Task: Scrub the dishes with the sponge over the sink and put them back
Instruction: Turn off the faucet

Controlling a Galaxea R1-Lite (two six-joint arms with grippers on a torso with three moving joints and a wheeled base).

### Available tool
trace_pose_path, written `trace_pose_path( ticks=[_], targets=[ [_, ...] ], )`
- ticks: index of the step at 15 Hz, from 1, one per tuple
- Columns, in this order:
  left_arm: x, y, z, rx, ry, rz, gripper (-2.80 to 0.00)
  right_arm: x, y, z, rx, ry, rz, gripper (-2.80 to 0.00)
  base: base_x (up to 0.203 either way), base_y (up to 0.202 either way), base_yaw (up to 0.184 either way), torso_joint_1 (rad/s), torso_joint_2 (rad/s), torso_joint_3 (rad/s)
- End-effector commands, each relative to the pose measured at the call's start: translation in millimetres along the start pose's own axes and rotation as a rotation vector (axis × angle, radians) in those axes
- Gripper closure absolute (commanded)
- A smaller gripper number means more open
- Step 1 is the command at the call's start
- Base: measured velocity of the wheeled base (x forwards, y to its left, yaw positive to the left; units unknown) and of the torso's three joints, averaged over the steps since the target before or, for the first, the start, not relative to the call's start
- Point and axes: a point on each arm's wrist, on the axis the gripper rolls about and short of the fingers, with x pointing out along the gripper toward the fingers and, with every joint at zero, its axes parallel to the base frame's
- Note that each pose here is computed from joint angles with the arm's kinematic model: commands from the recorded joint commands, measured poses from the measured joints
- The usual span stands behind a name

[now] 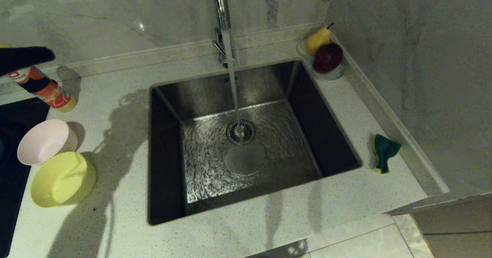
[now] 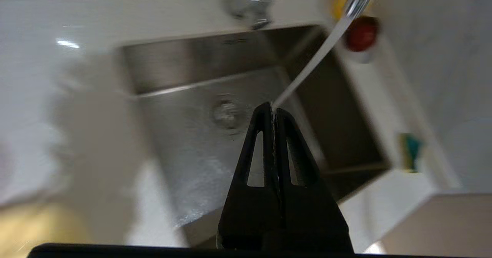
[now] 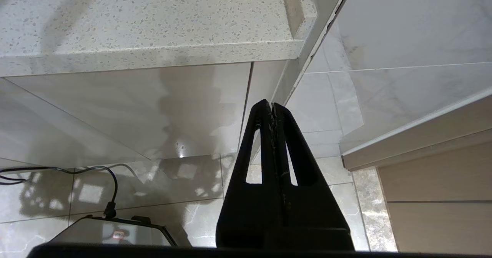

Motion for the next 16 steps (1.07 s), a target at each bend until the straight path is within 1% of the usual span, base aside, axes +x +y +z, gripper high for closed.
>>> trace_pose_path(
  ticks=[1,4,5,6,8,10,11,16],
  targets=[
    [76.6,28.0,-12.7,-0.089,0.121,-0.048,0.00,-0.2,0.0,-0.1,-0.001,-0.002,0.001,0.00,0.000,0.000,0.000,0.000,0.00,0.000],
    [127.4,41.1,-22.5,-0.167,0.134,-0.092,0.00,-0.1,0.0,-0.1,-0.001,-0.002,0.001,0.00,0.000,0.000,0.000,0.000,0.00,0.000],
    [140.4,38.0,-24.5,-0.196,0.131,-0.124,0.00,-0.1,0.0,0.0,-0.001,-0.001,0.001,0.00,0.000,0.000,0.000,0.000,0.00,0.000],
    [149.9,30.8,-27.7,-0.235,0.143,-0.161,0.00,-0.1,0.0,0.1,-0.001,-0.001,0.001,0.00,0.000,0.000,0.000,0.000,0.00,0.000],
    [163.7,24.3,-33.8,-0.314,0.174,-0.204,0.00,-0.1,0.0,0.0,-0.001,-0.001,0.001,0.00,0.000,0.000,0.000,0.000,0.00,0.000],
    [174.1,19.8,-30.1,-0.381,0.150,-0.239,0.00,-0.1,0.0,0.0,-0.001,-0.001,0.001,0.00,0.000,0.000,0.000,0.000,0.00,0.000],
    [180.4,16.6,-34.0,-0.393,0.157,-0.252,0.00,-0.1,0.0,0.0,-0.001,-0.001,0.001,0.00,0.000,0.000,0.000,0.000,0.00,0.000],
    [197.8,4.4,-51.4,-0.404,0.209,-0.287,0.00,-0.1,0.0,0.0,-0.001,-0.001,0.001,0.00,0.000,0.000,0.000,0.000,0.00,0.000]
  ],
)
